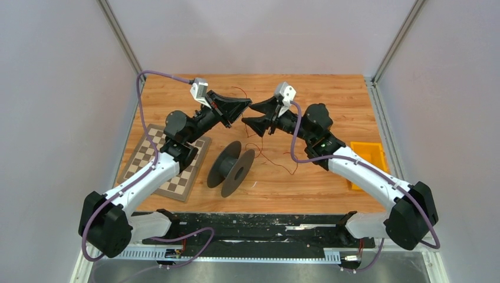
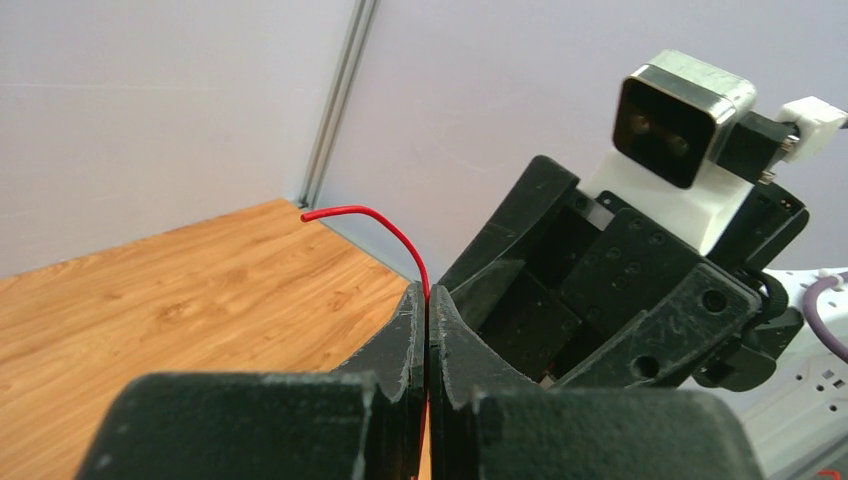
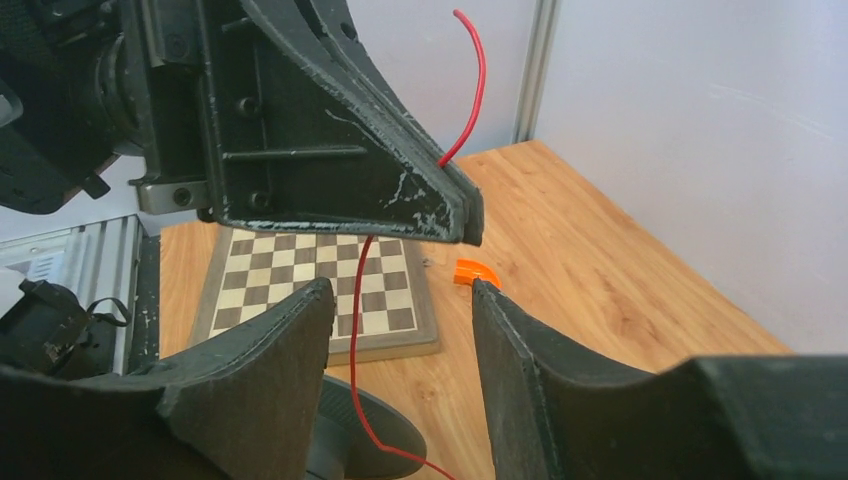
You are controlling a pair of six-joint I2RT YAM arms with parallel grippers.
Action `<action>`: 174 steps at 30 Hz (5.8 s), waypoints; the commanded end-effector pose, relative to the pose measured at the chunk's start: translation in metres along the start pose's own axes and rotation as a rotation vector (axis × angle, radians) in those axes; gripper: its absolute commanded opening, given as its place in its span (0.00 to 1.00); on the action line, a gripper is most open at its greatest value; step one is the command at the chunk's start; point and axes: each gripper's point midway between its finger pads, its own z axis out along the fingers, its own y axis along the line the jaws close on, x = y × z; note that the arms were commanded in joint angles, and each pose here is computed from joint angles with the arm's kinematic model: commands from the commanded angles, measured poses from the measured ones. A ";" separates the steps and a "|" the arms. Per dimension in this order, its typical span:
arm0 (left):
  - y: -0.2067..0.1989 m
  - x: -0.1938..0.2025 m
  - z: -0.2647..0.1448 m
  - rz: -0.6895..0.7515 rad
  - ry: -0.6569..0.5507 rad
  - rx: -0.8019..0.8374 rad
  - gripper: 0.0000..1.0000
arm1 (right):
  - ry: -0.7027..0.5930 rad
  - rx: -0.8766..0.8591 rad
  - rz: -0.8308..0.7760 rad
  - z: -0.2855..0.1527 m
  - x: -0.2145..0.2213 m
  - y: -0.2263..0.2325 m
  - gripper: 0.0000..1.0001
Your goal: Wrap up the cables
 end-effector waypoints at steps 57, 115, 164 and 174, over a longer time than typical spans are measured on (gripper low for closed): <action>0.042 0.083 -0.132 0.266 0.703 -0.317 0.00 | 0.319 -0.198 -0.528 -0.042 0.037 -0.020 0.00; 0.059 0.106 -0.163 0.160 0.693 -0.316 0.59 | 0.532 -0.797 -0.932 0.006 0.145 0.033 0.00; 0.068 0.129 -0.158 0.184 0.733 -0.335 0.00 | 0.576 -0.736 -0.899 -0.001 0.145 0.034 0.19; 0.056 0.085 -0.172 0.273 0.645 -0.432 0.00 | 0.386 -0.461 -0.807 -0.019 0.069 0.021 0.35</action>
